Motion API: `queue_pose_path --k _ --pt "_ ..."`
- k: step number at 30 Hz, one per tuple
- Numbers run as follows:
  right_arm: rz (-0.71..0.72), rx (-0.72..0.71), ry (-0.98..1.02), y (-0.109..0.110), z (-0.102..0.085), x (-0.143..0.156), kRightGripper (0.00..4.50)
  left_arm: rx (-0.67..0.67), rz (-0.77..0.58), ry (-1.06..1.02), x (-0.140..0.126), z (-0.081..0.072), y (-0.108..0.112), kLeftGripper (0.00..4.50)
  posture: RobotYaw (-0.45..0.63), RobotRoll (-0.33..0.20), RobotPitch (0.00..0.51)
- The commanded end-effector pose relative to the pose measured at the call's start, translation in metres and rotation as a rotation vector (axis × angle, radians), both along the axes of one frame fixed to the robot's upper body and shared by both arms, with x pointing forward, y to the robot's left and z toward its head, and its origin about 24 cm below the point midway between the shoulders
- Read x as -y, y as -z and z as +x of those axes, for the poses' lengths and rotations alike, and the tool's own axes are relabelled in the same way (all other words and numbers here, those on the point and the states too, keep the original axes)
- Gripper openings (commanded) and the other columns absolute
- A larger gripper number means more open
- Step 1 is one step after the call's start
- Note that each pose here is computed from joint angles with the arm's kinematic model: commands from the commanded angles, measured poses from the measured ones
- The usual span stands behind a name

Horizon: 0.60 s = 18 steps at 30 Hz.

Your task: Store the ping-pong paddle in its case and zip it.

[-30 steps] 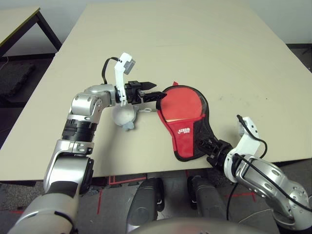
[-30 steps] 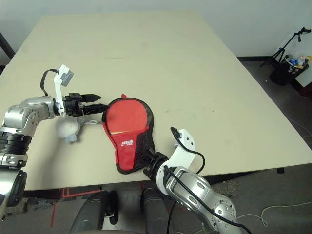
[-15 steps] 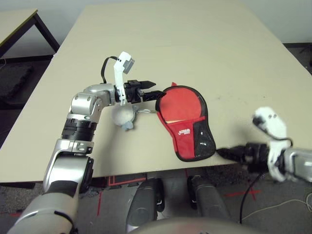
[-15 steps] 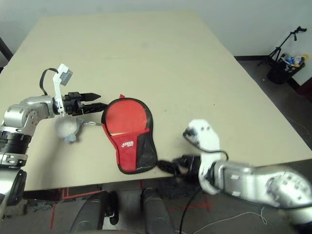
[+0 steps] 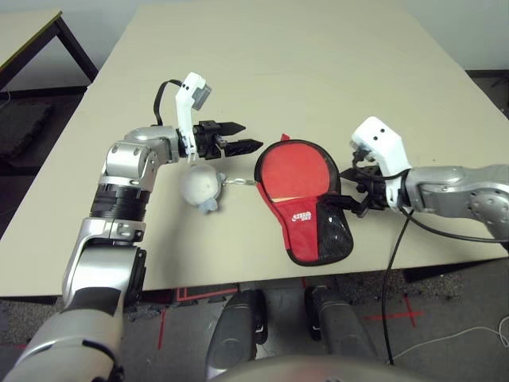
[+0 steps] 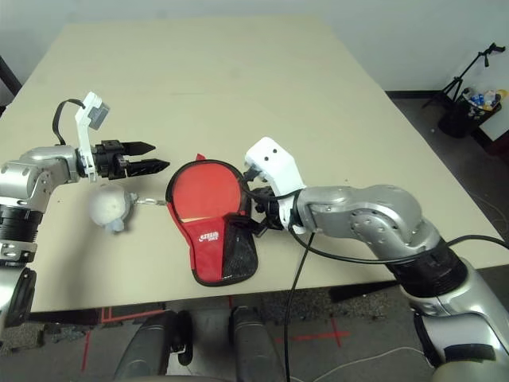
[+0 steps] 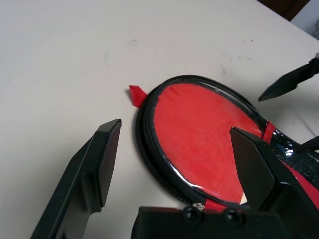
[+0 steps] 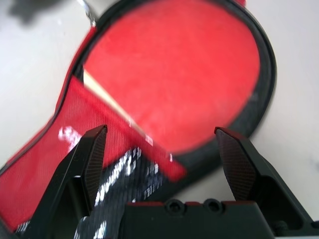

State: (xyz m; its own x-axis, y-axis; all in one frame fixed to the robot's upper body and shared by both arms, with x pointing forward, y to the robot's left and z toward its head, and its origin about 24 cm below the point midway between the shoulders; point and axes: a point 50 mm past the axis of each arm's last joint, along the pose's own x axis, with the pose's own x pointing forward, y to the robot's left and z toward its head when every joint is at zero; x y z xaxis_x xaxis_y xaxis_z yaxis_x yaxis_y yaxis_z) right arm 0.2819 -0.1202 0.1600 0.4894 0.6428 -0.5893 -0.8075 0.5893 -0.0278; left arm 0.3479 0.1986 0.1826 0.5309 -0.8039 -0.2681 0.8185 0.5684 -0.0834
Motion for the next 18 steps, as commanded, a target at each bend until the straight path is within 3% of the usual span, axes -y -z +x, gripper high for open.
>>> queue_pose_path --k 1,10,18 --pt "-0.038 -0.011 -0.039 0.009 0.003 -0.006 4.46 0.000 0.022 -0.013 -0.005 -0.002 -0.001 4.50 -0.07 0.000 0.131" --pt "-0.171 -0.066 -0.111 0.036 0.007 -0.009 4.46 -0.020 0.092 -0.059 -0.026 -0.012 -0.005 4.50 -0.03 0.000 0.132" --pt "-0.202 -0.077 -0.126 0.044 0.010 -0.008 4.46 -0.067 0.200 -0.073 -0.044 -0.022 -0.010 4.50 -0.02 0.000 0.129"
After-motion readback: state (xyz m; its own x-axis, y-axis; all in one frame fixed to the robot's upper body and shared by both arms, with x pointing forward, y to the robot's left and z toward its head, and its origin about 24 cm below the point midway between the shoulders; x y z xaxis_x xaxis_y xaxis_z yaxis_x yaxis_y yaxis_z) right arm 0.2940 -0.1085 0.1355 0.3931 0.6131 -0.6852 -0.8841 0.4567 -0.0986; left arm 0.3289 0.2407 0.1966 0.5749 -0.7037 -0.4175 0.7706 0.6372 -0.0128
